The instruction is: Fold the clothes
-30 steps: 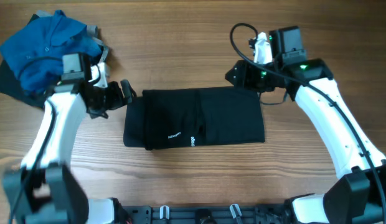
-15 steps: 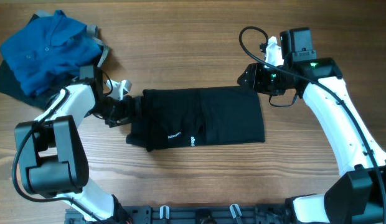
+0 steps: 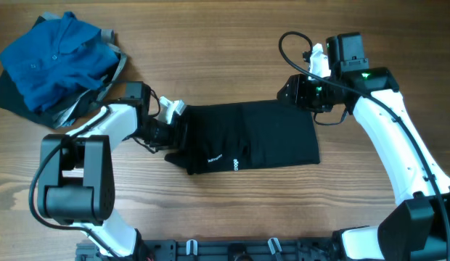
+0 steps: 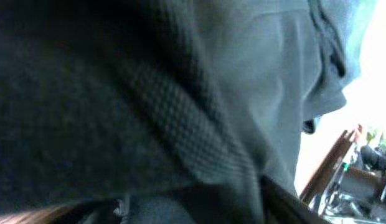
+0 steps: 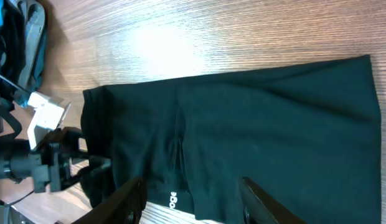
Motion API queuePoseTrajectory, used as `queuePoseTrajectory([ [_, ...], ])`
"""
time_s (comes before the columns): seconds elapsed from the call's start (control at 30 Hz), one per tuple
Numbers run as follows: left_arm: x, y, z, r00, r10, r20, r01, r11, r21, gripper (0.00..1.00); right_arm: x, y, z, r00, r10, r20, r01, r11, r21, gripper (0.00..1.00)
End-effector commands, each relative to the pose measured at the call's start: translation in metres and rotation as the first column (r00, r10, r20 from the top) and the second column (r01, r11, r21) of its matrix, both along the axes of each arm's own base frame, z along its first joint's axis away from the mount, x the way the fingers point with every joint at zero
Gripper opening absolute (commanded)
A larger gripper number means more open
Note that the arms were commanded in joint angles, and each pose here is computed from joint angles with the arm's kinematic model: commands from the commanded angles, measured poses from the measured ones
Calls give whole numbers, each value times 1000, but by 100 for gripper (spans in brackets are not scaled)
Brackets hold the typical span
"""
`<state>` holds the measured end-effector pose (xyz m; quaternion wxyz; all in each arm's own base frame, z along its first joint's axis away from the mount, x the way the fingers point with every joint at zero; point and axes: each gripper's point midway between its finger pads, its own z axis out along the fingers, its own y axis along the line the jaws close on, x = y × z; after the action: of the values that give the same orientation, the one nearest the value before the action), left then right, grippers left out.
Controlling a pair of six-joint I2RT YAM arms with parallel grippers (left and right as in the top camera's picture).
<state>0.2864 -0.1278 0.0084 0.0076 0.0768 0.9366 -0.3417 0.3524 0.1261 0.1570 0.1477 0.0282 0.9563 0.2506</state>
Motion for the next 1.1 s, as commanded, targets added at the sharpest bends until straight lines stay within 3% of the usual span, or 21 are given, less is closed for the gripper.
queuePoseTrajectory([
  [0.0, -12, 16, -31, 990, 90, -108, -75, 988, 137, 48, 1, -2, -2, 1000, 10, 9, -10, 1000, -22, 50],
  [0.03, -8, 15, -32, 986, 119, -112, -103, 985, 139, 47, 1, -2, -2, 1000, 10, 9, -10, 1000, -22, 50],
  [0.07, -4, 12, -30, 981, 151, -120, -137, 984, 118, 66, 1, -2, -2, 1000, 10, 9, -10, 1000, -22, 50],
  [0.1, -3, 7, -26, 982, 147, -119, -138, 987, 83, 70, 1, -2, -2, 1000, 10, 9, -10, 1000, -22, 50],
  [0.17, 0, -3, -19, 981, 147, -123, -146, 989, 14, 73, 1, -2, -2, 1000, 10, 9, -10, 1000, -22, 50],
  [0.3, -2, -18, -22, 987, 115, -108, -112, 993, 29, 73, 1, -2, -2, 1000, 10, 9, -10, 1000, -22, 50],
  [0.4, -10, -16, -43, 987, 133, -93, -113, 974, 196, 54, 1, -2, -2, 1000, 10, 9, -10, 1000, -22, 50],
  [0.47, -12, -17, -45, 988, 129, -90, -105, 967, 232, 28, 1, -2, -2, 1000, 10, 8, -10, 1000, -22, 50],
  [0.57, -13, -6, -44, 978, 171, -123, -138, 961, 242, 17, 0, -3, -2, 1000, 16, 9, -16, 1000, -25, 50],
  [0.67, -11, 20, -27, 941, 260, -217, -198, 942, 273, 12, -1, -3, -2, 1000, 23, 10, -23, 999, -28, 50],
  [0.77, 10, 52, 10, 897, 354, -264, -277, 917, 287, 12, 0, -3, -2, 1000, 23, 10, -23, 999, -28, 50],
  [0.83, 28, 66, 43, 908, 346, -236, -275, 917, 288, 12, 0, -3, -2, 1000, 23, 10, -23, 999, -28, 50],
  [0.93, 52, 81, 80, 928, 344, -141, -269, 883, 384, 12, 0, -3, -2, 1000, 21, 13, -21, 999, -32, 50],
  [1.07, 69, 51, 97, 973, 227, -27, -193, 877, 440, 14, 1, -6, -3, 1000, 14, 16, -13, 999, -49, 50],
])
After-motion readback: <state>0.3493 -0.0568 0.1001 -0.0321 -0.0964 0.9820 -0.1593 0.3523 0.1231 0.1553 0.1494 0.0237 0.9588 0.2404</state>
